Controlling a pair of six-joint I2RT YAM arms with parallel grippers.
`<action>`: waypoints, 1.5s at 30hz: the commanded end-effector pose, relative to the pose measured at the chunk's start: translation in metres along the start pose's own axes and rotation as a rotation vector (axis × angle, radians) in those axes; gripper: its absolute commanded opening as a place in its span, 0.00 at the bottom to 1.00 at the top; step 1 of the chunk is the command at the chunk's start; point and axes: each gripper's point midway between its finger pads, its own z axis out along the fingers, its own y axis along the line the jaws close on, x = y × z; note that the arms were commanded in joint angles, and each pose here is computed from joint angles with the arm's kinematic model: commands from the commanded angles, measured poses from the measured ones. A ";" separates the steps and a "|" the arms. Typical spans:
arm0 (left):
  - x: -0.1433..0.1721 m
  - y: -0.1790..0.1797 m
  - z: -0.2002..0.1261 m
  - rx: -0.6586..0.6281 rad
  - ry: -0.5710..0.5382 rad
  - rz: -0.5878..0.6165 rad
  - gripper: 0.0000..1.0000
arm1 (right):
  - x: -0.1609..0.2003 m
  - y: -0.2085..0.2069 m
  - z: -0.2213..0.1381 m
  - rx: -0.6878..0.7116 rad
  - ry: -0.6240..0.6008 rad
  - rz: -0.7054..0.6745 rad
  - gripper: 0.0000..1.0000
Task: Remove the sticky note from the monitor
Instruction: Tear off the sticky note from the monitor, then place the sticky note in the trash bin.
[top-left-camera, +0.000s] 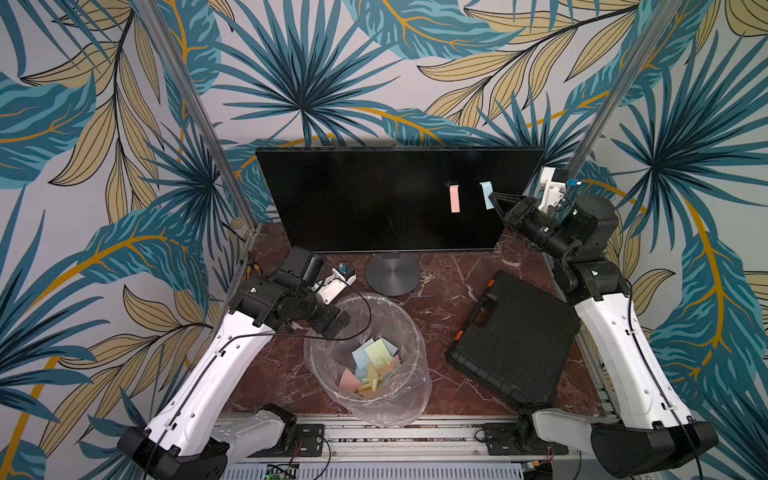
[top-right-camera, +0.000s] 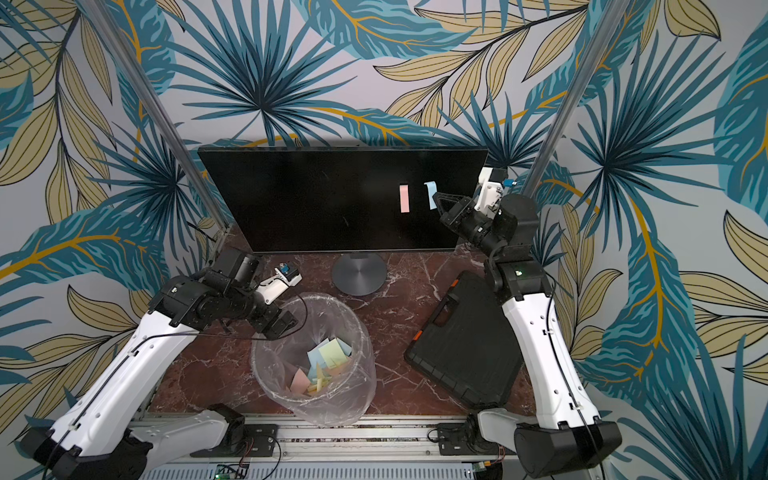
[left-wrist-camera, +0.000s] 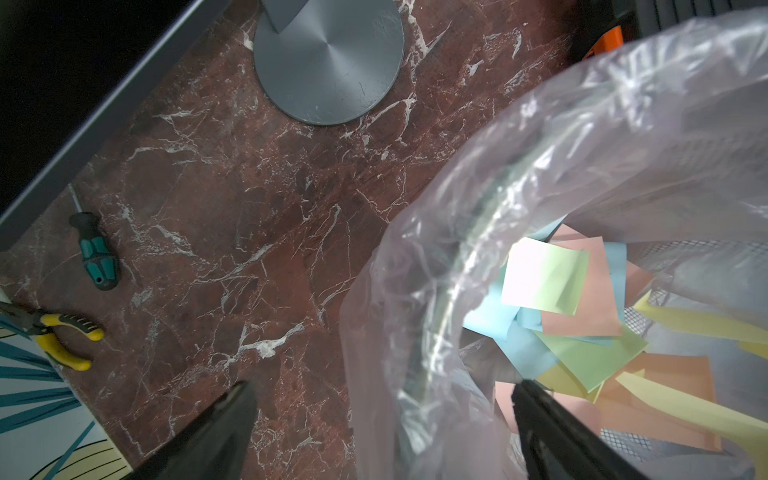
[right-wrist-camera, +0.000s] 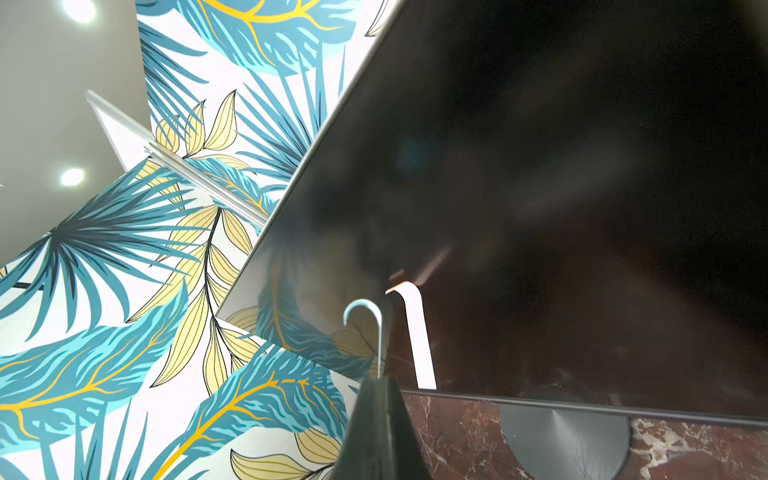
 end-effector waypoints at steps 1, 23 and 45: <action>-0.012 -0.004 -0.021 0.003 -0.075 0.002 1.00 | 0.012 0.022 -0.016 -0.042 0.044 -0.052 0.00; -0.001 0.019 -0.038 -0.049 -0.182 -0.157 1.00 | 0.181 0.105 -0.068 -0.246 0.535 -0.372 0.00; -0.002 0.013 -0.032 0.015 -0.137 -0.165 1.00 | 0.325 0.110 -0.069 -0.287 0.925 -0.662 0.00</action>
